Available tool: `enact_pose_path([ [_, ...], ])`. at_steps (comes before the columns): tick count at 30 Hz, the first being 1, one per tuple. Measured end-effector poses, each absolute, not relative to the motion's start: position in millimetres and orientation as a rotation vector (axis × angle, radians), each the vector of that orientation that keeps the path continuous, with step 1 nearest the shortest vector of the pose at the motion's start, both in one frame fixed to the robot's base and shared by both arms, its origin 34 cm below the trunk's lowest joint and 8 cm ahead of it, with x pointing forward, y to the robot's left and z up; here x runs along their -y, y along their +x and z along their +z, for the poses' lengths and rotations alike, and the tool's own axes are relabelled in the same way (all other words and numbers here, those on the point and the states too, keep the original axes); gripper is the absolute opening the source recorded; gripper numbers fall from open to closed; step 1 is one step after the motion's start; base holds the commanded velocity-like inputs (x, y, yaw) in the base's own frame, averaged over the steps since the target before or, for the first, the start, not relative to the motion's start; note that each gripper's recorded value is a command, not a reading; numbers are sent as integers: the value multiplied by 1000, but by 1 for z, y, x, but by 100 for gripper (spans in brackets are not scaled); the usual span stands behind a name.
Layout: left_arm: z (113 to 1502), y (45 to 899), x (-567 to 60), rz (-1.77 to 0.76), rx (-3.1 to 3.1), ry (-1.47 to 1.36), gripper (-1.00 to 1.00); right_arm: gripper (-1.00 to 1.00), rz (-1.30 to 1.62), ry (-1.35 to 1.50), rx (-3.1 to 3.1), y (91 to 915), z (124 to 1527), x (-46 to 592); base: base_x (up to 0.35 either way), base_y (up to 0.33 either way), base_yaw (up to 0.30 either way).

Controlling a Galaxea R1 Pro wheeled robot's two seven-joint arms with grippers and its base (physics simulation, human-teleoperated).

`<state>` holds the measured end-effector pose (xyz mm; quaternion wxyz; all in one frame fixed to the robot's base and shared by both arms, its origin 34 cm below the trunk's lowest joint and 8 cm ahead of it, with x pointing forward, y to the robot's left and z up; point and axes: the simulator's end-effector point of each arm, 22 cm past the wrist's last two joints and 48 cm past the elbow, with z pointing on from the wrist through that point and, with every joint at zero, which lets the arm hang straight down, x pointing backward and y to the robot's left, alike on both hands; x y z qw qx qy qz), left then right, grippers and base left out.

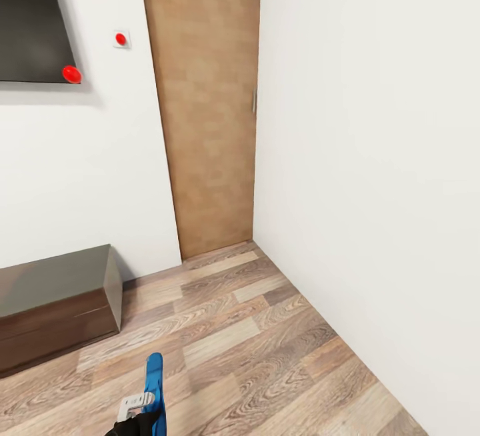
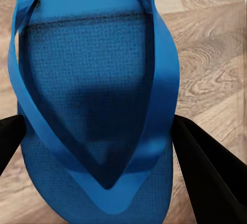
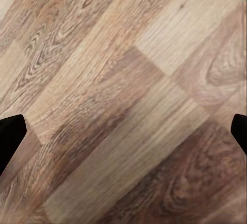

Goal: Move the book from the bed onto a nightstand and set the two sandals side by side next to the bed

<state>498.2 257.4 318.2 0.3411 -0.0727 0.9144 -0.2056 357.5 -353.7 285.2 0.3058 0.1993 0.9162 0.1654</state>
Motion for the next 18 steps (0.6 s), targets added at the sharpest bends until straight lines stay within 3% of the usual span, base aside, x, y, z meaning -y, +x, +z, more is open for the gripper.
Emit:
enact_pose_path([
  [18, 321, 500, -257, -535, -2372, -186, -100, 100, 437, 526, -2419, 359, 287, 354, 0, 0, -288],
])
